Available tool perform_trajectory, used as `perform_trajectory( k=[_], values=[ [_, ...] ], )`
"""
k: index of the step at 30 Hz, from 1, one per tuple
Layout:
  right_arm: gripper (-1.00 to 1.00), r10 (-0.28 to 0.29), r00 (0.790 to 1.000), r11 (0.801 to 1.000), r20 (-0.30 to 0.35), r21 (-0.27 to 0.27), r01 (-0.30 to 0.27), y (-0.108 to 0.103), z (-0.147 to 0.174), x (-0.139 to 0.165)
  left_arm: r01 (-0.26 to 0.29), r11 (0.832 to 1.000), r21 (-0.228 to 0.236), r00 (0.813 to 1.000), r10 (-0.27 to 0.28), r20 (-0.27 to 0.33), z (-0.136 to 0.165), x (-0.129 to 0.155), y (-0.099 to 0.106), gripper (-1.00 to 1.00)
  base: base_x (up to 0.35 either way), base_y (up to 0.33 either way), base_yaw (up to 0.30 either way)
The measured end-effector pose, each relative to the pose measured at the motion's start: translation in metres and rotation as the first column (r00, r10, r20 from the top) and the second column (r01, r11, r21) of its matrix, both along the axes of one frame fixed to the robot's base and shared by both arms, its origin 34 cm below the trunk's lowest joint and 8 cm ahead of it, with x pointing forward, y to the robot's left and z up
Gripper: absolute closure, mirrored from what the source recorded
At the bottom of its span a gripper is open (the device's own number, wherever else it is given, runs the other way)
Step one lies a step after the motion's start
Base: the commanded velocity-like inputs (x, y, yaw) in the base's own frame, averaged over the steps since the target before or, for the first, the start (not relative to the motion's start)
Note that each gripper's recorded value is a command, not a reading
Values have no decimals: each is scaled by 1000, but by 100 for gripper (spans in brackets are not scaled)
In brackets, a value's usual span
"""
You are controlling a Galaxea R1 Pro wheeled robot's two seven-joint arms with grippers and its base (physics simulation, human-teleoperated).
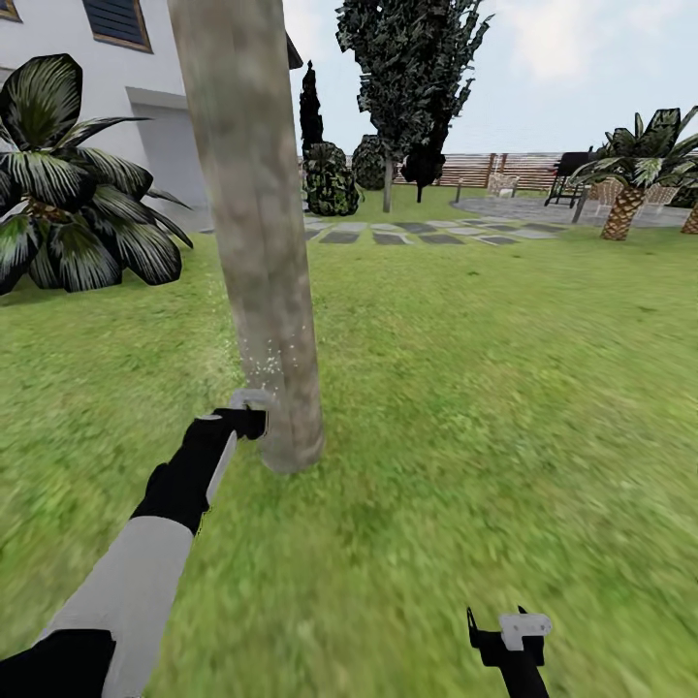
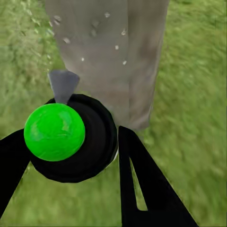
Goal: In the garden, pick up the pesticide atomizer on the floor and spray pesticide onto both trees until each tree trunk is fully covered.
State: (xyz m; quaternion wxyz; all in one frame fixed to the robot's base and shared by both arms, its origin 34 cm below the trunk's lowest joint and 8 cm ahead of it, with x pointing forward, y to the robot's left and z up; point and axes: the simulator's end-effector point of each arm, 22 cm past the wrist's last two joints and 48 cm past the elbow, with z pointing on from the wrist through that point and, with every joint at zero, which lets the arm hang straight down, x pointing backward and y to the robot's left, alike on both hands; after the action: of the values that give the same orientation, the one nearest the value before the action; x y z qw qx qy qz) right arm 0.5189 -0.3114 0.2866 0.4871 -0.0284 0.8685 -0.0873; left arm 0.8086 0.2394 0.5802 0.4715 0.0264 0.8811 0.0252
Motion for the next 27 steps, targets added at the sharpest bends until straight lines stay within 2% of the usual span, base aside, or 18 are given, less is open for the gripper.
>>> perform_trajectory(
  k=[3, 4, 6, 7, 9, 13, 16, 22, 23, 25, 27],
  values=[
    [-100, 1, 1000, 1000, 0, 0, -1, 0, 0, 0, -40, 998, 43, 999, 40, 6, 8, 0, 44, 100, 0, 0, 0],
    [-100, 0, 1000, 1000, 0, 0, 0, 0, 0, 0, -40, 998, 39, 999, 40, 8, 9, 1, 45, 100, 0, 0, 0],
    [-100, 0, 1000, 1000, 0, 0, 0, 0, 0, 0, -35, 999, 37, 999, 35, 1, 9, 0, 41, 100, -112, 0, 0],
    [-100, 0, 1000, 1000, 0, 0, 0, 0, 0, 0, -22, 1000, 16, 1000, 22, -9, 12, -1, 27, 100, -288, 0, 0],
    [-100, 0, 1000, 1000, -1, 0, 0, 0, 0, 0, -5, 1000, 0, 1000, 5, 12, 25, 1, 9, 100, -306, 0, 0],
    [-100, 0, 1000, 1000, -1, 0, 0, 0, 0, 0, 45, 999, 4, 999, -45, 25, 36, 2, -22, 100, -68, 0, 0],
    [-100, 0, 1000, 1000, -1, 0, 0, 0, 0, 0, 47, 999, 20, 999, -47, 22, 46, 2, -22, 100, -5, 0, 0],
    [-100, 0, 1000, 1000, -1, 0, 0, 0, 0, 0, -4, 998, 69, 998, 0, 60, 81, 16, 21, 100, 0, 0, 0],
    [-100, 0, 1000, 1000, -1, 0, 0, 0, 0, 0, -2, 998, 59, 998, -1, 55, 82, 16, 20, 100, 0, 0, 0],
    [-100, 0, 1000, 1000, -1, 0, 0, 0, 0, 0, 14, 999, 40, 999, -16, 42, 88, 14, 5, 100, 0, 0, 0],
    [-100, 0, 1000, 1000, -1, 0, 0, 0, 0, 0, 48, 999, -3, 999, -48, 19, 95, 7, -28, 100, 0, 0, 0]
  ],
)
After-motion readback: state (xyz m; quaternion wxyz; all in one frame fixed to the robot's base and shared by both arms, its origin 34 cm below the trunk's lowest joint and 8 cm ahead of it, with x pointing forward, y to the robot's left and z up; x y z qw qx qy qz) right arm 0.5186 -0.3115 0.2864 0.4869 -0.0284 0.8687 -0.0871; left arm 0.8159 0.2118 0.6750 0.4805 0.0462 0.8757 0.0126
